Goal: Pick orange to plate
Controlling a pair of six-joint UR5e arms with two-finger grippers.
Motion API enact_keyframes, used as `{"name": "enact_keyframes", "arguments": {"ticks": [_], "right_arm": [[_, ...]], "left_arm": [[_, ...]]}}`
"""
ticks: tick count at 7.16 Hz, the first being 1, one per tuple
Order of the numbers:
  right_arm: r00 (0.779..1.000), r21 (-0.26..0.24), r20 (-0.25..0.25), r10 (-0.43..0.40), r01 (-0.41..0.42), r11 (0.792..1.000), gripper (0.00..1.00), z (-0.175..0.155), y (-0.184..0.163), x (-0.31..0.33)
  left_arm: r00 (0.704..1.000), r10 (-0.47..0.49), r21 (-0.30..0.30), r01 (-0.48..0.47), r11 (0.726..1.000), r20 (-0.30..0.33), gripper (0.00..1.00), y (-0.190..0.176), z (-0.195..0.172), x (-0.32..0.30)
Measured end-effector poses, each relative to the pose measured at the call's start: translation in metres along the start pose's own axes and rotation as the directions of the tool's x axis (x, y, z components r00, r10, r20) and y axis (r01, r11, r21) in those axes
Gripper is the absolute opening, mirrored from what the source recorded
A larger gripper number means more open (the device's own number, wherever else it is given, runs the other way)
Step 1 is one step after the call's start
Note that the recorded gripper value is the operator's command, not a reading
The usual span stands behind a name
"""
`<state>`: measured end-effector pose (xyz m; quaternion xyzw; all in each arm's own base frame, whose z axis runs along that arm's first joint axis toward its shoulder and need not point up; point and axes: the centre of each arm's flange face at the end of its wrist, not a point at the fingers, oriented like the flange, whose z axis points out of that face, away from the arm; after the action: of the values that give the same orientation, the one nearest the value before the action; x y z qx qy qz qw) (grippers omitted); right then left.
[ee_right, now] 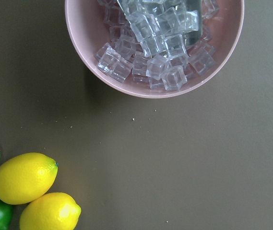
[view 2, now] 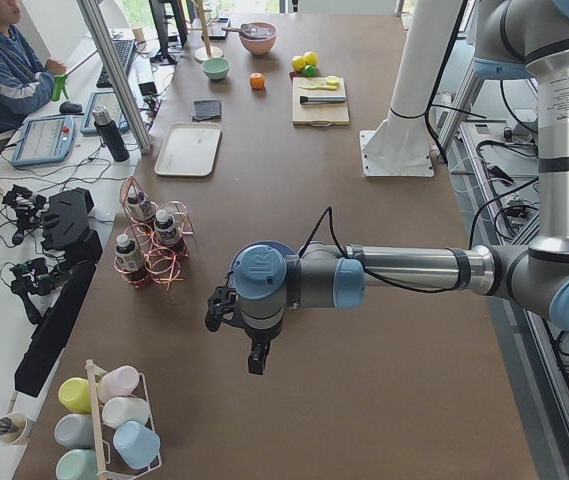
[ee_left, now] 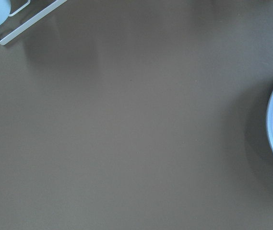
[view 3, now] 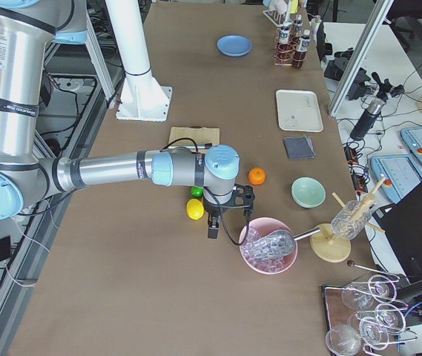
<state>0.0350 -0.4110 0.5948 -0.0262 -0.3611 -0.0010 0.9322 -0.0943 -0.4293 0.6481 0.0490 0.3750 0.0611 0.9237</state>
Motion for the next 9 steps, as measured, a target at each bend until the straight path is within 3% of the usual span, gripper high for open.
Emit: {"name": "enact_keyframes", "arguments": {"ticks": [7,9], "right_arm": [[1.0,0.006,0.002,-0.001,0.001,1.0,1.0,-0.002,-0.004,-0.003],[1.0,0.016,0.001,-0.006,0.006,1.0,1.0,-0.006,-0.009,-0.006]], "left_arm": [[1.0,0.026,0.044,-0.026,0.999,0.002,0.98,-0.01,-0.018,0.01],[0.997,0.079,0.099,-0.08,0.992,0.02,0.98,-0.022,-0.026,0.015]]}}
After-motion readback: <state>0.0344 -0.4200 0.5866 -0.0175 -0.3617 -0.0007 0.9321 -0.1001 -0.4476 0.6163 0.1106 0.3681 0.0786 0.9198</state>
